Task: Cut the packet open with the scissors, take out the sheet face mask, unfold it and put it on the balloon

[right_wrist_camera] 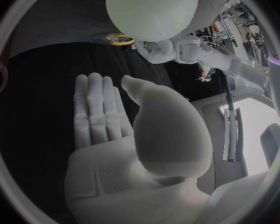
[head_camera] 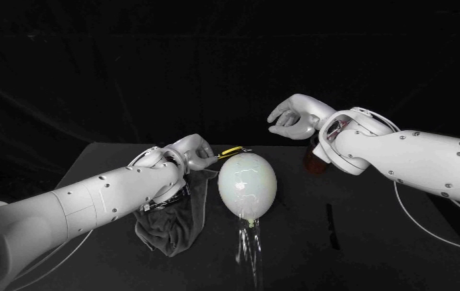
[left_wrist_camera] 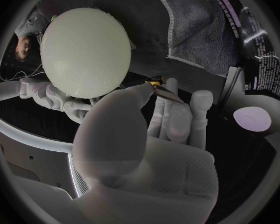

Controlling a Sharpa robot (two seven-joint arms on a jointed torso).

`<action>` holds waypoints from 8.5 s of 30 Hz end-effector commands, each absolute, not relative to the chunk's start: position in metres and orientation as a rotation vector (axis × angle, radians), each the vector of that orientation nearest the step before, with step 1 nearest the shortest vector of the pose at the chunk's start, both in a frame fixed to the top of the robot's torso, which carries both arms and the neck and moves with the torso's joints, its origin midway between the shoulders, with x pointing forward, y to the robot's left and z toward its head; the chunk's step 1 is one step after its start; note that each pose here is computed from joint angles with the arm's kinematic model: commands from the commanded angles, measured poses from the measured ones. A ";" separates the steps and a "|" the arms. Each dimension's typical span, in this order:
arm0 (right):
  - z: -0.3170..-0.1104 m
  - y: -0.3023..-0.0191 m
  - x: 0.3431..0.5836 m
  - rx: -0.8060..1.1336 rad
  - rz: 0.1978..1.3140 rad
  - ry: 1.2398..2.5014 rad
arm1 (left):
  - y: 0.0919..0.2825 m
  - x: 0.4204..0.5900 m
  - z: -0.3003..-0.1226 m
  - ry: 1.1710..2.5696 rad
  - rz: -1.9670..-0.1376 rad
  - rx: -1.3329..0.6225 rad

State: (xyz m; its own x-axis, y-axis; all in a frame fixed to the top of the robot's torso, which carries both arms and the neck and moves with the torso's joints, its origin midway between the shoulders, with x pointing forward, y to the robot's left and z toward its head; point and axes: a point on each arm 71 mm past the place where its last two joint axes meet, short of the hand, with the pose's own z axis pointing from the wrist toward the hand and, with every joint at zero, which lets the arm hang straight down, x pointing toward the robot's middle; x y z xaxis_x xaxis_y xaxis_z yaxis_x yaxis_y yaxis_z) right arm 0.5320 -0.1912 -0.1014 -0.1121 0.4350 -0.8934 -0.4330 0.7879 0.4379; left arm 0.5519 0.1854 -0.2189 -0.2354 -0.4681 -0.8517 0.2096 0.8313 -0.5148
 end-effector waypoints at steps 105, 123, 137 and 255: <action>-0.146 -0.124 0.564 0.107 0.916 1.514 | 0.218 0.563 -0.108 1.563 -0.791 -0.349; -0.165 -0.095 0.571 0.158 0.968 1.565 | 0.195 0.558 -0.098 1.569 -0.855 -0.326; -0.159 -0.103 0.570 0.142 0.962 1.458 | 0.193 0.557 -0.089 1.555 -0.873 -0.329; -0.124 -0.362 0.551 0.739 0.664 1.430 | 0.271 0.542 -0.117 1.338 -1.480 -1.111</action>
